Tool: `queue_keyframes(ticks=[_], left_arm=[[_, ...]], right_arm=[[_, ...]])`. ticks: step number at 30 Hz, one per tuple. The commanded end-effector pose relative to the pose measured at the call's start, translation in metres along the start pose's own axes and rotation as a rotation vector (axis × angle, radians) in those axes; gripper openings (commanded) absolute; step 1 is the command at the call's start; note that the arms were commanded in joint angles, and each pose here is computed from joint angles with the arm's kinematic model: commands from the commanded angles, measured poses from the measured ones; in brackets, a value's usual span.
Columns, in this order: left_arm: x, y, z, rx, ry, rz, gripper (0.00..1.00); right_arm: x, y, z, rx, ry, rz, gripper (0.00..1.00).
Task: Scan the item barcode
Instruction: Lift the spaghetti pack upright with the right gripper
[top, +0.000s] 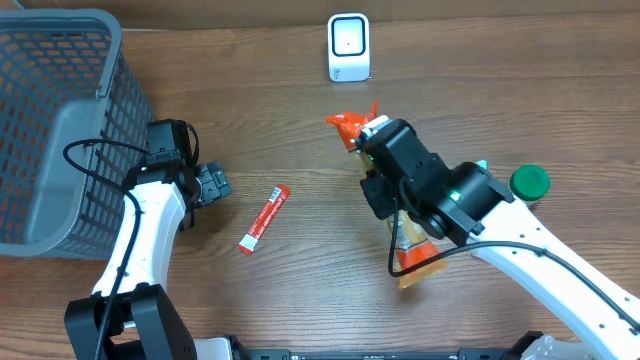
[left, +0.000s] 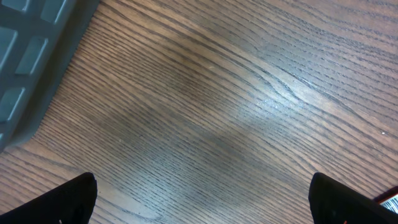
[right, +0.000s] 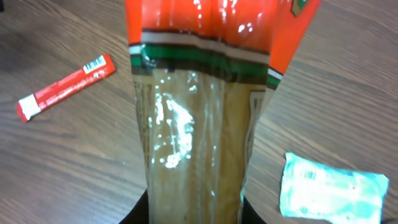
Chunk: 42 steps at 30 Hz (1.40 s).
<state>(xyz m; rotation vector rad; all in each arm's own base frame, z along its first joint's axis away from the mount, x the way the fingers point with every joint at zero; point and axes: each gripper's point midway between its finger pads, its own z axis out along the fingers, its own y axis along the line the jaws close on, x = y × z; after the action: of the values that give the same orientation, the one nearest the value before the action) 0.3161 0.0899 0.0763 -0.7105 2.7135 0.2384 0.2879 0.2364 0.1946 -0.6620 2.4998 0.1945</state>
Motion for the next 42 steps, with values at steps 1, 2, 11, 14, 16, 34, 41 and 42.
queue_keyframes(ticks=[1,2,11,14,16,34,41,42], left_arm=[[-0.008,-0.004,-0.005,0.015,-0.023,0.006,1.00],[-0.008,-0.004,-0.005,0.015,-0.023,0.006,1.00],[-0.008,-0.004,-0.005,0.015,-0.023,0.006,1.00],[-0.008,-0.004,-0.005,0.015,-0.023,0.006,1.00],[-0.008,-0.004,-0.005,0.015,-0.023,0.006,1.00],[-0.008,-0.004,-0.005,0.015,-0.023,0.006,1.00],[-0.008,-0.004,-0.005,0.015,-0.023,0.006,1.00],[-0.008,-0.004,-0.005,0.015,-0.023,0.006,1.00]], right_arm=[[-0.006,-0.001,-0.009,0.003,-0.017,0.011,0.04],[-0.004,-0.001,-0.009,0.003,-0.011,0.010,0.04],[-0.008,-0.001,-0.025,-0.011,-0.049,0.093,0.04],[-0.010,-0.002,-0.034,-0.016,-0.075,0.097,0.04],[-0.008,-0.003,-0.037,-0.015,-0.072,0.096,0.04],[-0.012,-0.002,-0.038,-0.019,-0.089,0.094,0.04],[-0.058,-0.014,-0.064,0.004,-0.229,0.143,0.03],[-0.068,-0.019,-0.071,0.010,-0.241,0.153,0.03]])
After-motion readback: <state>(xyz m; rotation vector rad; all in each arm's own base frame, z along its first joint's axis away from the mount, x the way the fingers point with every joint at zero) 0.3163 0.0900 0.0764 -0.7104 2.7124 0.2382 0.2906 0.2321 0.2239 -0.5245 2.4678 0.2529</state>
